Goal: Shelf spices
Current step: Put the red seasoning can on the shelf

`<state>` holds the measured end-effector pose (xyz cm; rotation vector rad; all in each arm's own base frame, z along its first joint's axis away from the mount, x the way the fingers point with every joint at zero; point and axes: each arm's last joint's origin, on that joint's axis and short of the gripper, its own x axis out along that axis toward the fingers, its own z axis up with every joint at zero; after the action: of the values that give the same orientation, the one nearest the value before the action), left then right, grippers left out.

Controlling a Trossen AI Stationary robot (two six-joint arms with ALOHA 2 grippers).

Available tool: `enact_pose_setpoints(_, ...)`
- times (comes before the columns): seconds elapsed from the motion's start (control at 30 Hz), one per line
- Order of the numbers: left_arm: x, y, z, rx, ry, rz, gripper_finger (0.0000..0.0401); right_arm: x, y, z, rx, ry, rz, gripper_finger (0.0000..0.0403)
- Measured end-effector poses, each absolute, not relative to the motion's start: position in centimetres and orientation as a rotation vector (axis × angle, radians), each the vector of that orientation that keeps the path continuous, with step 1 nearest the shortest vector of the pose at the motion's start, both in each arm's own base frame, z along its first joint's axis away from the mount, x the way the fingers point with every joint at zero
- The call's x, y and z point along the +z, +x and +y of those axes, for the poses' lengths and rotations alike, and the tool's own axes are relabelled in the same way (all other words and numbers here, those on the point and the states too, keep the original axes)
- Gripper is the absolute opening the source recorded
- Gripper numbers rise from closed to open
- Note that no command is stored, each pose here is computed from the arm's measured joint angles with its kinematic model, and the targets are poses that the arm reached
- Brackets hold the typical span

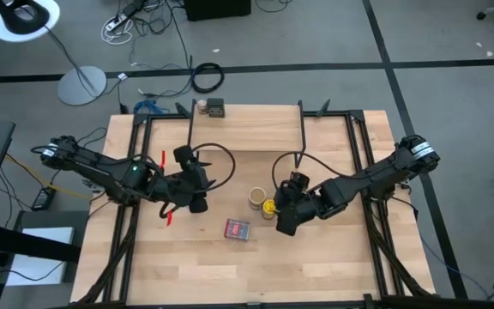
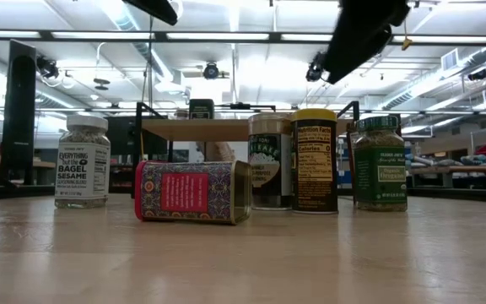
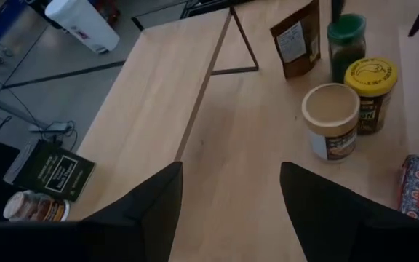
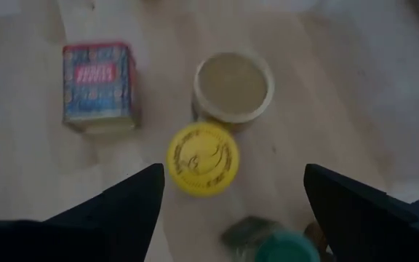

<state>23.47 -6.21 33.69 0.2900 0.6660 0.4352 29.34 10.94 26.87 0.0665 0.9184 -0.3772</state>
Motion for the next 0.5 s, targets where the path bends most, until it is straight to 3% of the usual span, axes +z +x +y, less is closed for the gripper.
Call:
enact_pose_setpoints(0.23, 33.4, 23.1, -6.1, 0.445, 0.294, 0.706, 0.0234, 26.3, 28.2, 10.7, -0.353, 0.001, 1.067, 0.0326)
enact_pose_setpoints(0.5, 33.3, 23.1, -6.1, 0.438, 0.287, 0.71, 0.0235, 27.4, 30.4, 11.1, -0.225, 0.036, 0.87, 0.0325)
